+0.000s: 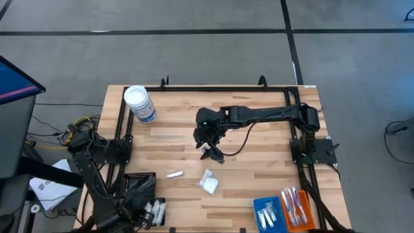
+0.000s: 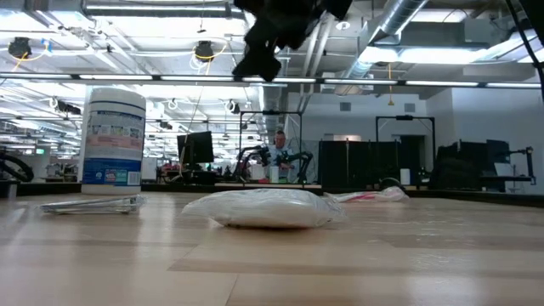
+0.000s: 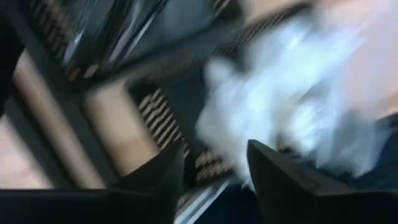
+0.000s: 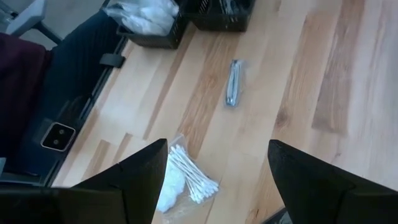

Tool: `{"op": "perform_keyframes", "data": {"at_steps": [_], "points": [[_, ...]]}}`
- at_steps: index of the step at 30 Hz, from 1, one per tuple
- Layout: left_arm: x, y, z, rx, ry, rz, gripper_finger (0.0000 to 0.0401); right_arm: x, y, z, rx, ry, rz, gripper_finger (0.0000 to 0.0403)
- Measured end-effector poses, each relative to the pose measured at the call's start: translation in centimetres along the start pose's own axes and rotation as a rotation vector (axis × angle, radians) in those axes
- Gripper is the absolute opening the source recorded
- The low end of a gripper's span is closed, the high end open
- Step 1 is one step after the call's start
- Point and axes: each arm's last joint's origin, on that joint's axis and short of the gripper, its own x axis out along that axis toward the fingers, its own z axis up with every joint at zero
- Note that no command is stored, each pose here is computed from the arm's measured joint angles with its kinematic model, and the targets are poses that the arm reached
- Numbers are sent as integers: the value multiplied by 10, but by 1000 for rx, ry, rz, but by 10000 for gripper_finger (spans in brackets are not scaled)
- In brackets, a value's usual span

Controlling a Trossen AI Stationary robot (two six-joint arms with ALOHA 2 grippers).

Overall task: Pick & Place Travel size toiletries
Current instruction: Put the vanity pack into the bottom black bin

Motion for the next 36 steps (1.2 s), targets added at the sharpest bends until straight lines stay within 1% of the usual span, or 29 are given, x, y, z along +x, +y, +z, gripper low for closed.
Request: {"op": "perform_keyframes", "data": {"at_steps": [2,4,6,7,8,11,13,16,19,20,22,26,27,30,32,34,36], "points": [[2,2,-4,4,45,44,135,9,1,-7,17,13,7,271],[3,3,-8,12,80,59,91,20,6,-16,38,31,19,271],[3,2,-13,37,109,33,38,33,12,-26,58,50,36,271],[2,1,-15,51,123,15,20,40,16,-32,71,57,45,271],[2,0,-17,63,135,-3,12,46,21,-37,81,66,55,271],[3,-1,-21,84,138,-44,8,64,38,-43,58,34,80,271],[8,-1,-22,85,141,-47,2,72,48,-41,37,-18,51,270],[18,0,-22,85,162,-32,1,85,59,-35,0,-87,-67,262],[30,3,-21,87,154,-20,1,95,64,-33,-25,-132,-210,234],[33,3,-21,88,156,-23,1,98,64,-32,-32,-148,-241,216],[37,4,-21,88,159,-24,0,105,64,-35,-40,-133,-256,170],[40,6,-21,92,179,2,0,127,58,-35,-41,-98,-257,35],[41,7,-21,92,185,11,0,135,56,-34,-44,-92,-255,19],[45,7,-21,90,197,7,0,162,52,-31,-35,-75,-266,18],[48,7,-20,93,194,-2,0,178,51,-27,-45,-45,-266,9],[50,6,-20,102,181,-19,0,188,54,-24,-69,2,-259,3],[51,6,-20,107,164,-33,0,196,57,-18,-81,26,-254,5]]}}
